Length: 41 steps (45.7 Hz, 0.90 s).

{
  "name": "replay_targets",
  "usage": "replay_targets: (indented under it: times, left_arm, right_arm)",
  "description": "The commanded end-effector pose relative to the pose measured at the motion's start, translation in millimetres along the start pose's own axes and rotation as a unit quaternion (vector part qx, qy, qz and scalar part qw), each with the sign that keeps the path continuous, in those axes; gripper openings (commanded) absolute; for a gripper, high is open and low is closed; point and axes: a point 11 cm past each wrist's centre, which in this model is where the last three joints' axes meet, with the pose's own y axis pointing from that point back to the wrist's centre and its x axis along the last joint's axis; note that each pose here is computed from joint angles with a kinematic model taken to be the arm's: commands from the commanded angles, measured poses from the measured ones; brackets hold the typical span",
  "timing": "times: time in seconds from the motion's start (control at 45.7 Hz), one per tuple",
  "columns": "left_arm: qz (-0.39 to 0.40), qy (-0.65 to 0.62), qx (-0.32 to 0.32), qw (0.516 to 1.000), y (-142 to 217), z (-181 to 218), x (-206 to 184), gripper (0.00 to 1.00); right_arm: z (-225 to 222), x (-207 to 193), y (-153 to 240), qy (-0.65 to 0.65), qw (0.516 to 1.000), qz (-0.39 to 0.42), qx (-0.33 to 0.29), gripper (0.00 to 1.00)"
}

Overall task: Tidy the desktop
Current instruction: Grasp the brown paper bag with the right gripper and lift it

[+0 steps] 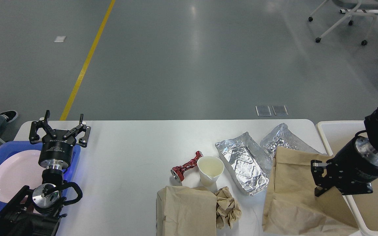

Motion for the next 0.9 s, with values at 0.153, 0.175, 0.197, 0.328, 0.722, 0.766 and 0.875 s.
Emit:
replay_targets:
  times: [0.153,0.175,0.197,0.328,0.722,0.766,0.875]
  left_arm:
    - [0.0,0.0,0.0,1.0,0,0,0,0.96]
    - [0.0,0.0,0.0,1.0,0,0,0,0.96]
    - [0.0,0.0,0.0,1.0,0,0,0,0.96]
    - [0.0,0.0,0.0,1.0,0,0,0,0.96]
    - [0.0,0.0,0.0,1.0,0,0,0,0.96]
    - [0.0,0.0,0.0,1.0,0,0,0,0.96]
    - [0.0,0.0,0.0,1.0,0,0,0,0.96]
  right_arm:
    - [-28,8,98,0.033,0.997,0.071,0.005,0.0]
    - [-30,8,103,0.033,0.997,0.076,0.002,0.0]
    - [-31,7,108,0.033,0.996,0.079,0.0,0.0]
    - [-41,6,127,0.029,0.994,0.104,-0.007,0.0]
    - [15,48,120,-0.06,0.985,0.161,0.001,0.0]
    - [36,62,110,-0.089,0.98,0.176,-0.005,0.0]
    - [76,84,92,-0.137,0.971,0.197,-0.013,0.0]
